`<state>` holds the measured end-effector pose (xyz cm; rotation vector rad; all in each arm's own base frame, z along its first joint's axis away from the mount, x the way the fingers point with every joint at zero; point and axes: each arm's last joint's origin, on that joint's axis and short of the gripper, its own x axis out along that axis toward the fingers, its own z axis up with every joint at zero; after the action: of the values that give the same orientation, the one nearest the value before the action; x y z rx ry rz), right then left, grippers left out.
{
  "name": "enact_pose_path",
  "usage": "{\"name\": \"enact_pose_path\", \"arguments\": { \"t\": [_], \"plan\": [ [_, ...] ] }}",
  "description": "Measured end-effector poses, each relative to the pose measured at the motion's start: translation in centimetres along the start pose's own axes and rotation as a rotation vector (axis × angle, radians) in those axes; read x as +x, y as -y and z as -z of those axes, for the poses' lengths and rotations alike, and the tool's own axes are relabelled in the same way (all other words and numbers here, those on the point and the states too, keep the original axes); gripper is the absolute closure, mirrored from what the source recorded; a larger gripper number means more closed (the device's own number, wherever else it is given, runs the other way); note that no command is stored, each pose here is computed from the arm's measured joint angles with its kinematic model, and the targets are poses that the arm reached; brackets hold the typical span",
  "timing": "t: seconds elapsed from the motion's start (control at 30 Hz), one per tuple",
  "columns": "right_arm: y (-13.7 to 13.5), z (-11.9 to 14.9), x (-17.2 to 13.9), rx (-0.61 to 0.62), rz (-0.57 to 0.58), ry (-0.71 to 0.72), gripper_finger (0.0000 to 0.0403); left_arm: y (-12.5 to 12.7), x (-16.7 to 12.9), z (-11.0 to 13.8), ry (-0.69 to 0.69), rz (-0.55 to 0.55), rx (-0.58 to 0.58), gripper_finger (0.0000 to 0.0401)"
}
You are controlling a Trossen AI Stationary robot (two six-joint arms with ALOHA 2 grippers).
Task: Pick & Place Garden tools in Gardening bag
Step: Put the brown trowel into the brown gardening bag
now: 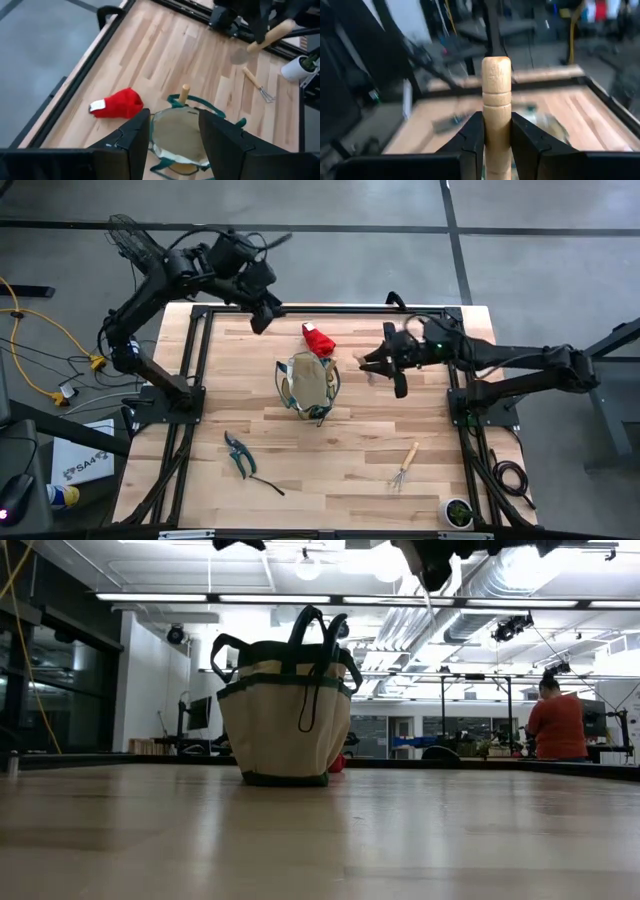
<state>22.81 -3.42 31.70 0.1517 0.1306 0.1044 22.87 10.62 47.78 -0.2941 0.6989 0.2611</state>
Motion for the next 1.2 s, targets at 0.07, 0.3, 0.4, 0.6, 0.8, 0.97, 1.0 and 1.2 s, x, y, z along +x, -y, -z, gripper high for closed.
{"name": "enact_pose_path", "arguments": {
  "t": [0.07,0.3,0.4,0.6,0.8,0.97,1.0,1.2],
  "plan": [
    [0.1,0.8,0.1,-0.008,-0.024,0.073,0.0342,0.4,0.8,0.7,-0.005,0.017,0.001,0.0236],
    [0.7,3.1,1.8,-0.027,-0.076,0.202,0.0342,1.1,3.7,4.4,0.033,0.088,-0.083,0.0236],
    [1.1,3.8,3.0,-0.034,-0.097,0.213,0.0342,1.5,4.4,6.6,0.08,0.128,-0.132,0.0236],
    [2.0,4.9,4.9,-0.053,-0.119,0.257,0.0342,2.2,5.3,10.9,0.179,0.192,-0.246,0.0236],
    [3.0,6.2,6.4,-0.042,-0.12,0.284,0.0342,2.9,5.7,14.3,0.247,0.223,-0.31,0.0236],
    [3.6,7.5,7.4,-0.032,-0.1,0.266,0.0342,3.3,5.4,15.8,0.276,0.218,-0.344,0.0236],
    [3.7,7.8,7.6,-0.034,-0.098,0.261,0.0342,3.5,5.4,16.0,0.275,0.213,-0.347,0.0236],
    [4.2,8.9,8.5,-0.036,-0.09,0.232,0.0342,4.1,5.1,16.2,0.289,0.201,-0.351,0.0236]
  ]
}}
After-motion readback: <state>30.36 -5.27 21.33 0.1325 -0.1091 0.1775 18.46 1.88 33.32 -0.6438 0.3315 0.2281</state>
